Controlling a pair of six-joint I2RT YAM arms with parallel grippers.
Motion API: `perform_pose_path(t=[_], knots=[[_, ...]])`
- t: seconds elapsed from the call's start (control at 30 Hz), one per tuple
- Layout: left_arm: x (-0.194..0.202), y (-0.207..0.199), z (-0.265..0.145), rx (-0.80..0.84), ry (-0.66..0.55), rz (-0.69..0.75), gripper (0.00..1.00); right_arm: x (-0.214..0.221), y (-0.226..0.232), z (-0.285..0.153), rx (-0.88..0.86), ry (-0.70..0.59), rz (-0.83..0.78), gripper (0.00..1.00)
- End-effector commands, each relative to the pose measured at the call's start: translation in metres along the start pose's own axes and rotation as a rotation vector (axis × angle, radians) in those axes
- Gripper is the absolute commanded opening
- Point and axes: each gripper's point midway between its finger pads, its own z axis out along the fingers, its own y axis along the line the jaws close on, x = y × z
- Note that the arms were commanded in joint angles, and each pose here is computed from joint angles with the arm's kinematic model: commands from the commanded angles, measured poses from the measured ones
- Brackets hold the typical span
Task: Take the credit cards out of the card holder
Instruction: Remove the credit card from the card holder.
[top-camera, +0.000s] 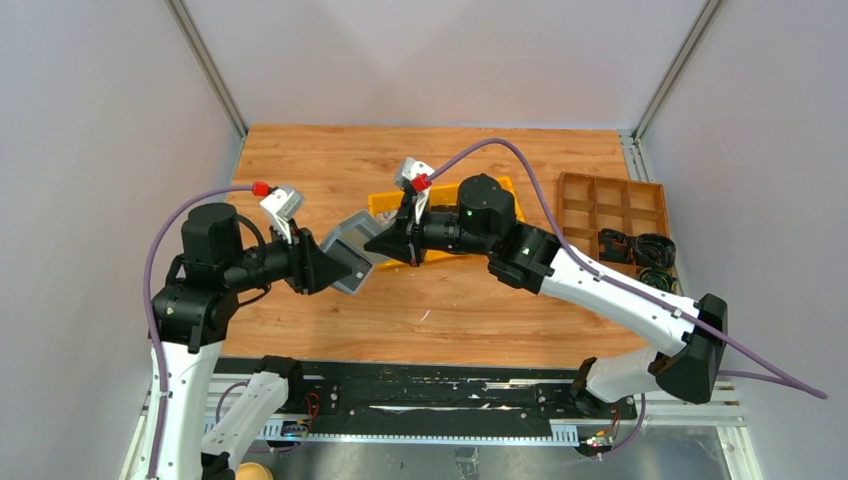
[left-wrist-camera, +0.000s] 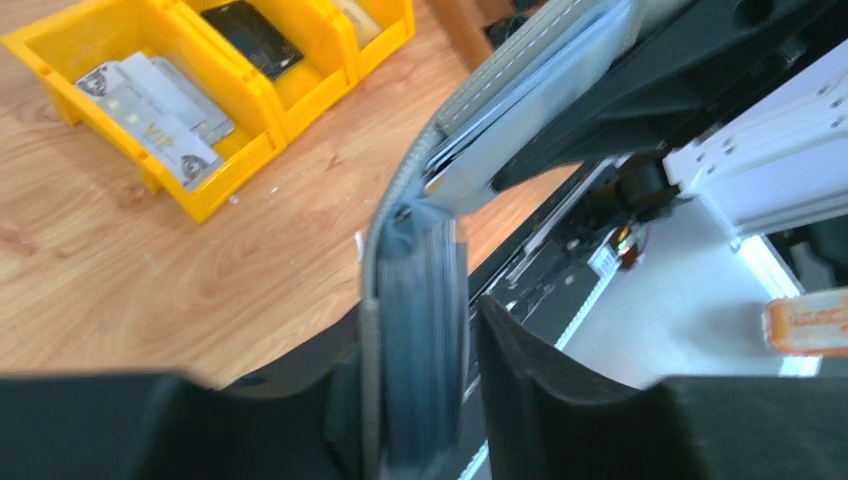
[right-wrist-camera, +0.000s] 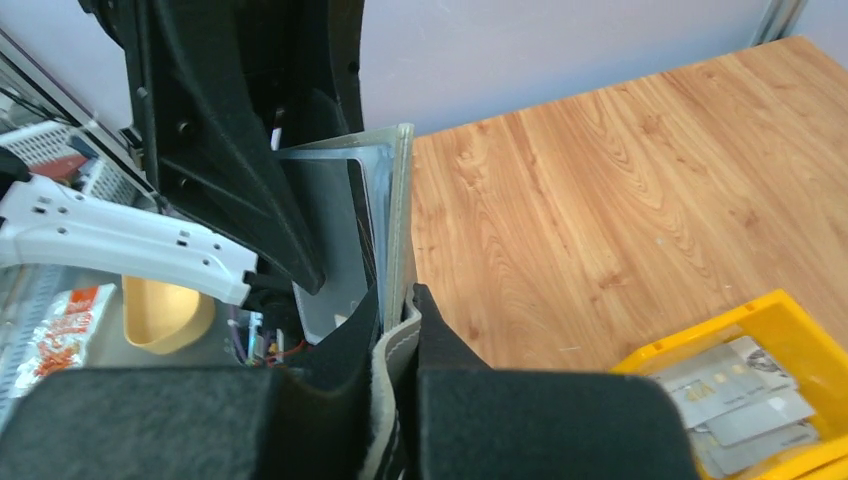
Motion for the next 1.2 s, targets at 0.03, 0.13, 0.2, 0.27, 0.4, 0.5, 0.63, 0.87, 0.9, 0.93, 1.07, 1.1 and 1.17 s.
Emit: perform_pose_path(t=[0.03,0.13,0.2,0.27,0.4,0.5,0.63,0.87,0.9,0.93,1.07,1.1,1.17], knots=[[-0.023,-0.017,-0.007,0.041,-0.170,0.047,0.53,-0.056,0.025,-0.015,-0.060,-0.263,0.098,0.00],[-0.032,-0.035,-0.013,0.120,-0.280,0.055,0.55,-0.073,0.035,-0.025,-0.101,-0.359,0.153,0.00],[-0.039,-0.046,-0.019,0.157,-0.347,0.073,0.55,-0.081,0.039,-0.032,-0.117,-0.412,0.182,0.00],[-0.045,-0.051,-0.025,0.166,-0.399,0.097,0.56,-0.085,0.042,-0.038,-0.133,-0.452,0.213,0.00],[-0.051,-0.056,-0.032,0.167,-0.453,0.089,0.55,-0.093,0.051,-0.045,-0.187,-0.516,0.274,0.00],[-0.056,-0.064,-0.037,0.197,-0.487,0.082,0.53,-0.096,0.056,-0.046,-0.229,-0.535,0.311,0.00],[-0.060,-0.075,-0.043,0.235,-0.515,0.077,0.54,-0.098,0.060,-0.049,-0.258,-0.569,0.348,0.00],[-0.063,-0.090,-0.052,0.300,-0.543,0.064,0.60,-0.104,0.067,-0.052,-0.300,-0.615,0.388,0.00],[-0.063,-0.090,-0.052,0.303,-0.544,0.061,0.60,-0.105,0.069,-0.053,-0.305,-0.620,0.390,0.00],[-0.063,-0.091,-0.053,0.306,-0.546,0.056,0.60,-0.104,0.070,-0.053,-0.309,-0.621,0.395,0.00],[-0.066,-0.094,-0.055,0.317,-0.557,0.047,0.60,-0.105,0.072,-0.056,-0.311,-0.636,0.397,0.00],[-0.067,-0.094,-0.055,0.317,-0.556,0.040,0.60,-0.106,0.073,-0.057,-0.311,-0.641,0.398,0.00],[-0.066,-0.092,-0.054,0.313,-0.556,0.027,0.60,-0.105,0.072,-0.058,-0.303,-0.652,0.401,0.00]])
